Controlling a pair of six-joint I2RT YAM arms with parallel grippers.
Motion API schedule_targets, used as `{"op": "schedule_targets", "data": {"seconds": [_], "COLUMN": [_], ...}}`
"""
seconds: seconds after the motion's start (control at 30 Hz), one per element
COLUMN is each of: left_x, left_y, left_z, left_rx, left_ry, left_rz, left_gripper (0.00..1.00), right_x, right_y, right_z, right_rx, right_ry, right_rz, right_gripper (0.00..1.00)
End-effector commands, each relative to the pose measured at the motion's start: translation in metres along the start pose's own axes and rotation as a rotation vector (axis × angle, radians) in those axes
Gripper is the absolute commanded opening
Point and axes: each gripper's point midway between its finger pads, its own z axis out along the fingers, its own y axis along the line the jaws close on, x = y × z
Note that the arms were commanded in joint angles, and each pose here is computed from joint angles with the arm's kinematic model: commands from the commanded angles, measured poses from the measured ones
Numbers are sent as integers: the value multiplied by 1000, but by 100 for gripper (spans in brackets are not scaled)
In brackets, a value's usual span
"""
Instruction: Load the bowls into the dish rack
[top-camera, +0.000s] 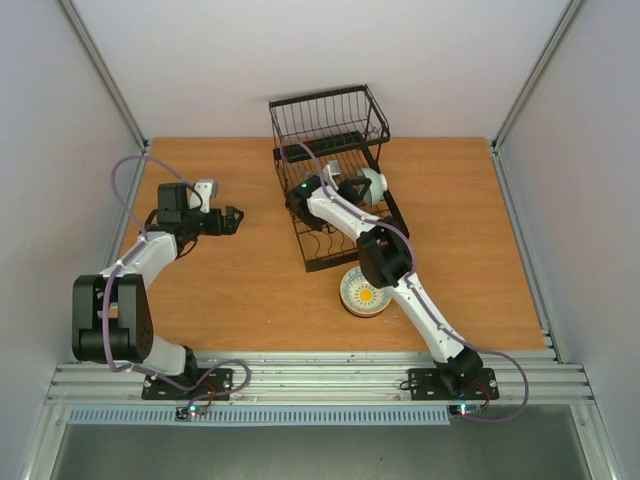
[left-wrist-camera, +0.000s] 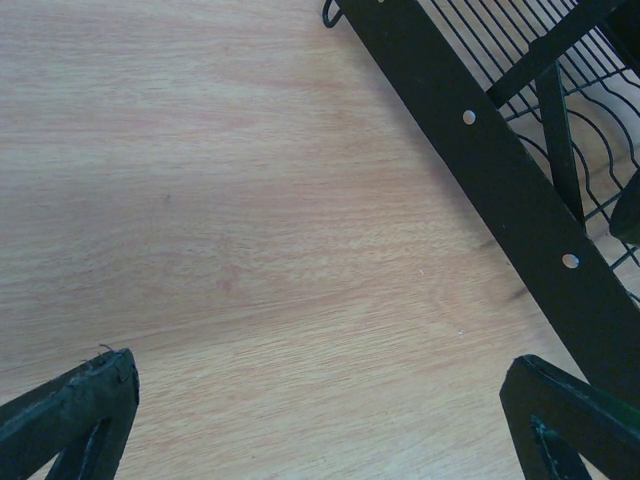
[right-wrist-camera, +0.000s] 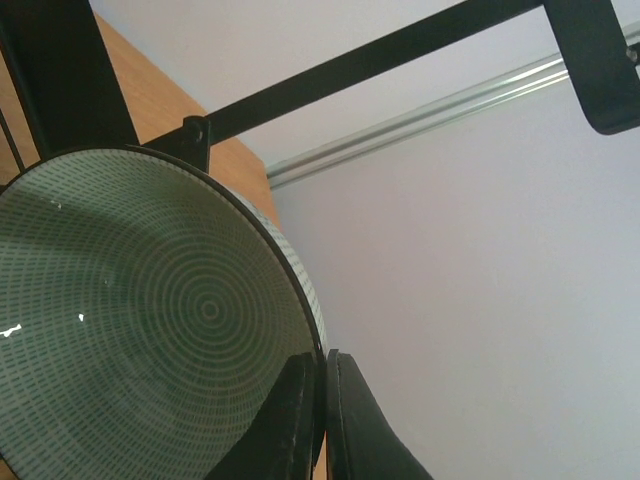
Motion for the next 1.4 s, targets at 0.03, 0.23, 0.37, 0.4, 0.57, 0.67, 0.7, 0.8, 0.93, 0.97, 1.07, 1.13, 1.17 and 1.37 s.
{"op": "schedule_targets", "data": {"seconds": [0.03,0.23,0.37,0.4,0.57,0.67,0.7,0.8,0.93,0.97,1.07,1.13,1.17,1.37], "left_x": [-16,-15,-15,-15,-14,-14,-14,-14,-16,-16,-17,-16,-16,-15], "left_y": [-3,-4,-5,-5,-6,-7,-7,-8,-7,-8,-8,-7,-8,-10], "left_z": [0,2,3,4,6,5,6,5,4,4,3,4,5,7], "left_rx": [20,30,37,38,53,55,57,61,54,55,56,57,58,74], "left_ry": [-34,-29,-25,-23,-11,-12,-13,-12,-15,-16,-18,-15,-14,-9], "left_rz": [3,-6,-13,-17,-45,-47,-49,-52,-50,-49,-48,-50,-51,-58], "left_gripper": [99,99,99,99,99,99,99,99,99,99,99,99,99,99], "right_x": [-1,2,2,2,5,7,8,8,12,13,18,19,19,29], "right_y": [-7,3,8,8,-3,-22,-24,-43,-62,-66,-75,-76,-76,-67], "right_z": [11,11,12,12,11,6,4,-2,-8,-8,-11,-14,-16,-32], "right_rx": [81,81,82,83,79,73,71,62,49,46,37,35,35,13], "right_ry": [-49,-51,-48,-49,-52,-60,-63,-68,-68,-65,-62,-67,-74,-96], "right_rz": [-195,-189,-215,-216,-184,-156,-156,-131,-119,-116,-122,-137,-149,-211], "right_gripper": [1,1,1,1,1,1,1,1,1,1,1,1,1,1]}}
